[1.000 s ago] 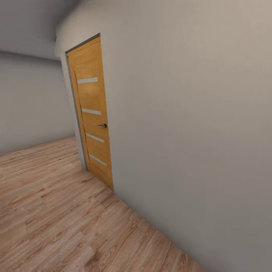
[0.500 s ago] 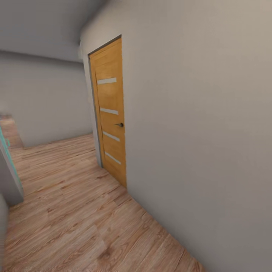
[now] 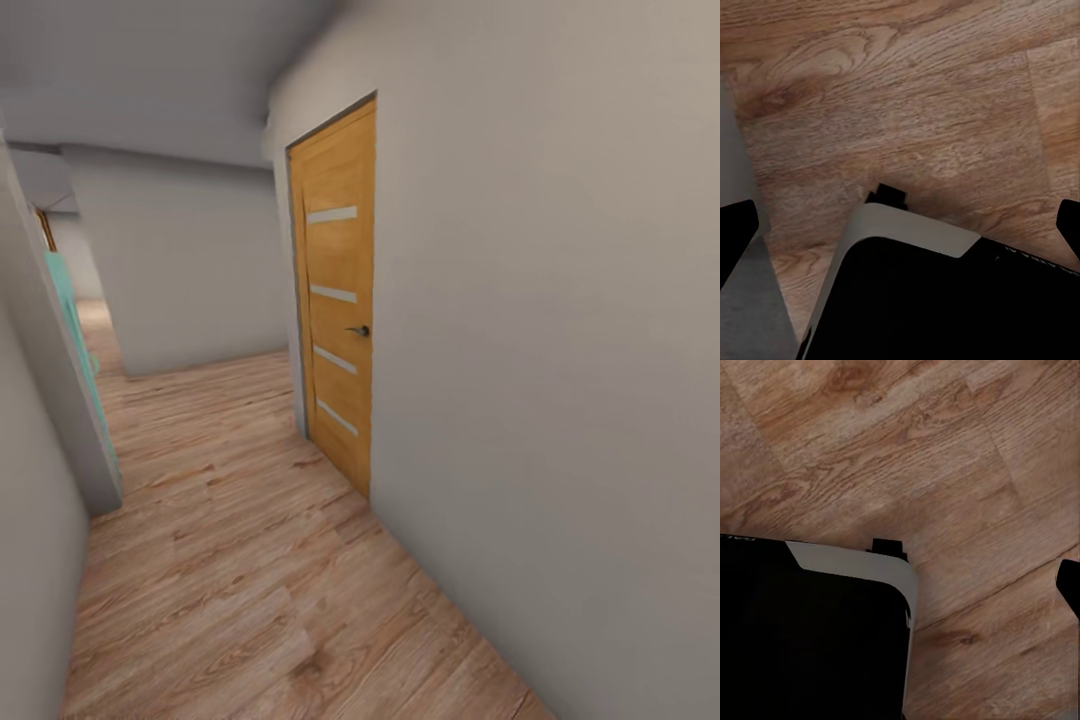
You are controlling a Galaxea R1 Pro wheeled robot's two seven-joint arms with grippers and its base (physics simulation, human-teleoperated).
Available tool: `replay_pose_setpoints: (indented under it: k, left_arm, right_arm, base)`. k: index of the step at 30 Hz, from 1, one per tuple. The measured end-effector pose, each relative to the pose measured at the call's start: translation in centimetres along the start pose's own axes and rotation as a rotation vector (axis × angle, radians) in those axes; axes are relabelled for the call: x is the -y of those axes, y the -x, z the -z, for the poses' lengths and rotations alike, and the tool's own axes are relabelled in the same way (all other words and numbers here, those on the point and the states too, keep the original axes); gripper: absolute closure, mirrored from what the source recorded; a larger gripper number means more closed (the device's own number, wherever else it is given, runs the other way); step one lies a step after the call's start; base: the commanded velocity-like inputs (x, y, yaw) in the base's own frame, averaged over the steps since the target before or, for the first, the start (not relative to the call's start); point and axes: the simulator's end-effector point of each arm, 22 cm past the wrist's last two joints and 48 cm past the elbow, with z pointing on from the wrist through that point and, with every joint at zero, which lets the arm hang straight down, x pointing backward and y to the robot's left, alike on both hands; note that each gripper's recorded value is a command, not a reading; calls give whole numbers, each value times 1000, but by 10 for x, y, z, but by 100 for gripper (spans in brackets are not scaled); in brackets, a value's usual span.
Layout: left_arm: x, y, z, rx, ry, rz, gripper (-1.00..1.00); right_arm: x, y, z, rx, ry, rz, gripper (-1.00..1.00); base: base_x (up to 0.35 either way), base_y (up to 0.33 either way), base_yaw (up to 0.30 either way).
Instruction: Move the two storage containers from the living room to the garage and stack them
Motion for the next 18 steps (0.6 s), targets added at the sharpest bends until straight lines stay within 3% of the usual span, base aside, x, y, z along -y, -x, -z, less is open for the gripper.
replay_pose_setpoints:
  k: [18]
  left_arm:
    - [0,0,0,-2,0,0,-100]
  right_arm:
    - [-1,0,0,2,1,0,-100]
  base:
    - [315,0,277]
